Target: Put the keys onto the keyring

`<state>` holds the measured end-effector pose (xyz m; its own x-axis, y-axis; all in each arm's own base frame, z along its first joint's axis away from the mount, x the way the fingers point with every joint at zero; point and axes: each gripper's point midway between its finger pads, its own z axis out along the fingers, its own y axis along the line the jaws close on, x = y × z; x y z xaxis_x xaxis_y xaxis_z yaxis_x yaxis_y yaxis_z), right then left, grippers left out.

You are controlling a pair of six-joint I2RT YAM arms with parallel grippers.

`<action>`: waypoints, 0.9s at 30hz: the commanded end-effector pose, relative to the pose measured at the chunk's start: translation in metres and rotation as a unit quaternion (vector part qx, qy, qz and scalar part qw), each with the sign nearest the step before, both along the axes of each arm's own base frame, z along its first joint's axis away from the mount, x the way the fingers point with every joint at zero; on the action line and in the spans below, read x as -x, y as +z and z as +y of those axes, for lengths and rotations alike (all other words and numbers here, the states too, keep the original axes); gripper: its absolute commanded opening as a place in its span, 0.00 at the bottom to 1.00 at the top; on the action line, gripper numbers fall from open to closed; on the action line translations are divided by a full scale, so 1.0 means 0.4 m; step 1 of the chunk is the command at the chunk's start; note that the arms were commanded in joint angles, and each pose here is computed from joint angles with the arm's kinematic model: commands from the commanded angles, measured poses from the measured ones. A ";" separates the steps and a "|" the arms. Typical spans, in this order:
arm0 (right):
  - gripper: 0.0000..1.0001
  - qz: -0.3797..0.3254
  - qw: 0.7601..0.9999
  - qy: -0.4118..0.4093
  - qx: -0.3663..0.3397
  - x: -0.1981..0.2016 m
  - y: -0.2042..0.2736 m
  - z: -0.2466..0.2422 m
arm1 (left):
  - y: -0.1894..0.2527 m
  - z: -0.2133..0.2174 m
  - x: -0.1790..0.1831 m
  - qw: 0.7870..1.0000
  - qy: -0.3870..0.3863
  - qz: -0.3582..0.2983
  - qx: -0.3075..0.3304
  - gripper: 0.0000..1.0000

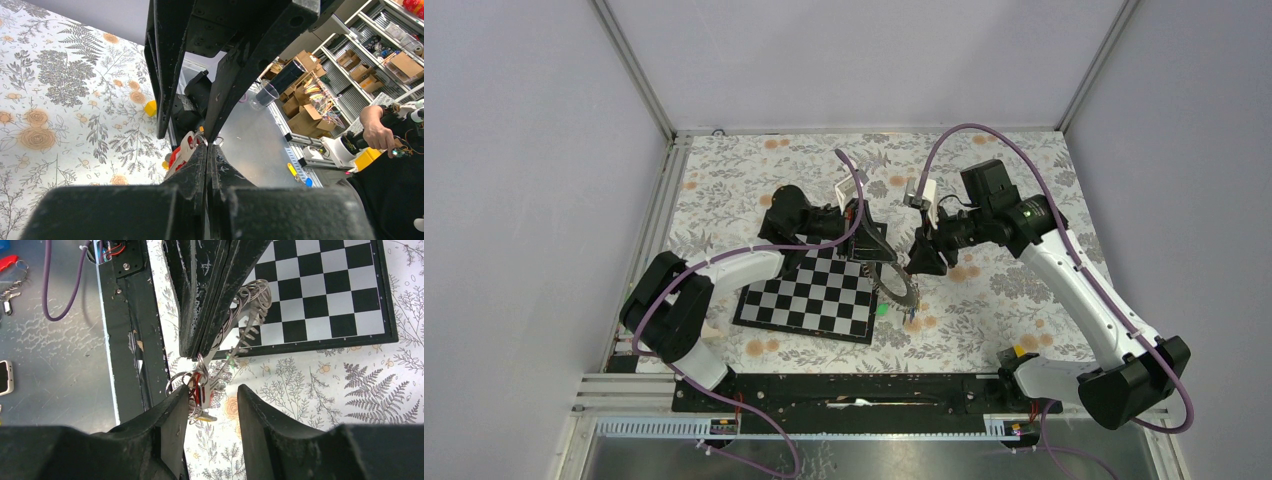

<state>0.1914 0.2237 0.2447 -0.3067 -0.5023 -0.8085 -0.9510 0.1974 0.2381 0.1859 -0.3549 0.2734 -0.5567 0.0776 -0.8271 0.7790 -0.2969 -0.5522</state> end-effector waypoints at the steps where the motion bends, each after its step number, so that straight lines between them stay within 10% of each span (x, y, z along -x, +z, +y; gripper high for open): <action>1: 0.47 -0.021 0.999 0.015 -0.031 0.000 0.026 0.014 | 0.078 0.008 0.011 0.998 -0.004 -0.053 0.043 0.00; 27: 0.01 0.008 0.998 0.027 -0.054 0.013 0.007 0.032 | 0.079 0.001 -0.004 0.997 0.016 -0.040 0.061 0.00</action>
<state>0.1874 0.2338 0.2393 -0.3138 -0.4576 -0.8320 -0.9495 0.1447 0.2785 0.1840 -0.3536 0.2838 -0.5539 0.0511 -0.8310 0.7795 -0.3189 -0.5391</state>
